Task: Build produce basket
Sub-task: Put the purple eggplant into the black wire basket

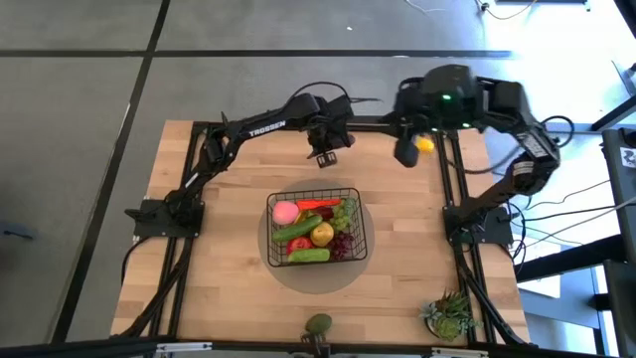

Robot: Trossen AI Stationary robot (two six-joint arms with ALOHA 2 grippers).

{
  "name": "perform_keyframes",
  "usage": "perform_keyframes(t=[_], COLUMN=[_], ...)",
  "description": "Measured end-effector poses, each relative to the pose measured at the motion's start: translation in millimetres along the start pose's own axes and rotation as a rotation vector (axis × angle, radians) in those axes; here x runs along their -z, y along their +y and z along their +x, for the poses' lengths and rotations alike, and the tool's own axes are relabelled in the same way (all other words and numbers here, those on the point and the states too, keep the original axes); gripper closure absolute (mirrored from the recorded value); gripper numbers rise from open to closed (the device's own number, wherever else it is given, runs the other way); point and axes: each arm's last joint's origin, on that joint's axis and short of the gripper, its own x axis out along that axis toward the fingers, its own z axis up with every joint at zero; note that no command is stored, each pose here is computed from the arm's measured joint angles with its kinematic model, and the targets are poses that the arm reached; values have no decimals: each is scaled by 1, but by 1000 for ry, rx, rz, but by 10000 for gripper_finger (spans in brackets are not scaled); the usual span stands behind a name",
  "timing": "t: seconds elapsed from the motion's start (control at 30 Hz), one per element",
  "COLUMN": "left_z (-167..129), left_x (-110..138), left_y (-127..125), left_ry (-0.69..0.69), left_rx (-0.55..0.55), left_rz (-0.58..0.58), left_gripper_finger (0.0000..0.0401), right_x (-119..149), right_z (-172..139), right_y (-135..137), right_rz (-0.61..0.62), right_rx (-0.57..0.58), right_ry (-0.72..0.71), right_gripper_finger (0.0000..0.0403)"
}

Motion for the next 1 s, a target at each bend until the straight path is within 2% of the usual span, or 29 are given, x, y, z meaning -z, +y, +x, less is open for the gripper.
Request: perform_keyframes(t=[0.17,0.4,0.53,0.7,0.83,1.0], left_z=[-26,-80,-107,-115,-117,-118], left_x=[-1,9,16,20,14,5], left_y=[-21,-55,-79,-114,-139,-157], left_ry=[-21,-101,-143,-151,-232,-340], left_rx=[15,64,123,265,313,252], left_rz=[37,38,64,81,72,-7], left_gripper_finger=[353,353,353,353,353,353], right_x=[10,36,56,81,94,105], right_z=[-21,-25,-26,-32,-33,-32], right_y=[11,24,26,26,27,27], right_rz=[-5,-30,-22,17,7,-12], right_rx=[-45,-96,-137,-186,-236,-238], right_ry=[14,56,23,-63,-96,-83], right_gripper_finger=[319,319,319,319,319,319])
